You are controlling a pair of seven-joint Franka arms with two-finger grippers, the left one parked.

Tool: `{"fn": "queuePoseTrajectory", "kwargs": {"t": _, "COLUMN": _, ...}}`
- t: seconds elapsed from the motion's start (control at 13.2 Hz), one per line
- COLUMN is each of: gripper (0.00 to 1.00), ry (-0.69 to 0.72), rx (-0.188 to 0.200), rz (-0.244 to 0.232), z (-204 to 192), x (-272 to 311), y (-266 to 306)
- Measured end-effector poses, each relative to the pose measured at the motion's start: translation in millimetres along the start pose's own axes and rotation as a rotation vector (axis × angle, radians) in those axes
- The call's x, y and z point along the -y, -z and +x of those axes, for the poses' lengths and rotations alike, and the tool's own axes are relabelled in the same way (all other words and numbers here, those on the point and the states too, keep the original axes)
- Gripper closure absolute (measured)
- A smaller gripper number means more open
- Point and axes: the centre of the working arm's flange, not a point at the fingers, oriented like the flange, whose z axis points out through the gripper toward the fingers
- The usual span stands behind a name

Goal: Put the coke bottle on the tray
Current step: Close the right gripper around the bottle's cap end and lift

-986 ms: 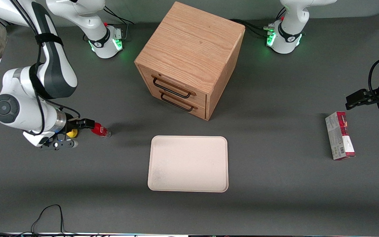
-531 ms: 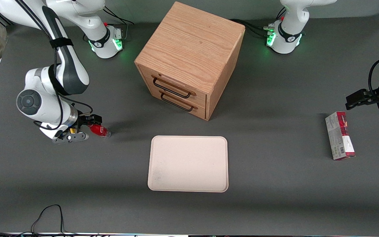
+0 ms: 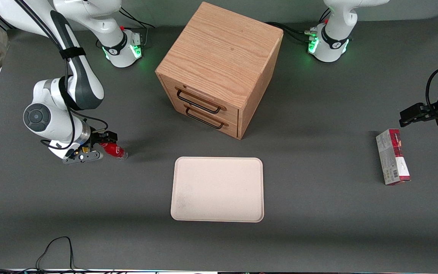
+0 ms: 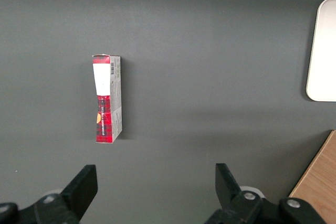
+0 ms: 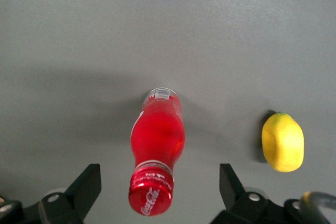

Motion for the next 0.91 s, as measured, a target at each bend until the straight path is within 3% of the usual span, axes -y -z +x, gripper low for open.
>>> {"fn": "queuePoseTrajectory", "kwargs": {"t": 0.23, "gripper": 0.02, "ry": 0.001, "rx": 0.000, "rz": 0.000, "z": -1.0, "x": 0.1, "y": 0.3}}
{"fn": "queuePoseTrajectory", "kwargs": {"t": 0.61, "gripper": 0.64, "ry": 0.000, "rx": -0.004, "rz": 0.000, "z": -2.7, "x": -0.1, "y": 3.7}}
{"fn": "queuePoseTrajectory", "kwargs": {"t": 0.68, "gripper": 0.69, "ry": 0.001, "rx": -0.003, "rz": -0.002, "z": -3.2, "x": -0.4, "y": 3.6}}
{"fn": "queuePoseTrajectory", "kwargs": {"t": 0.91, "gripper": 0.69, "ry": 0.001, "rx": -0.002, "rz": -0.002, "z": -3.4, "x": -0.5, "y": 3.3}}
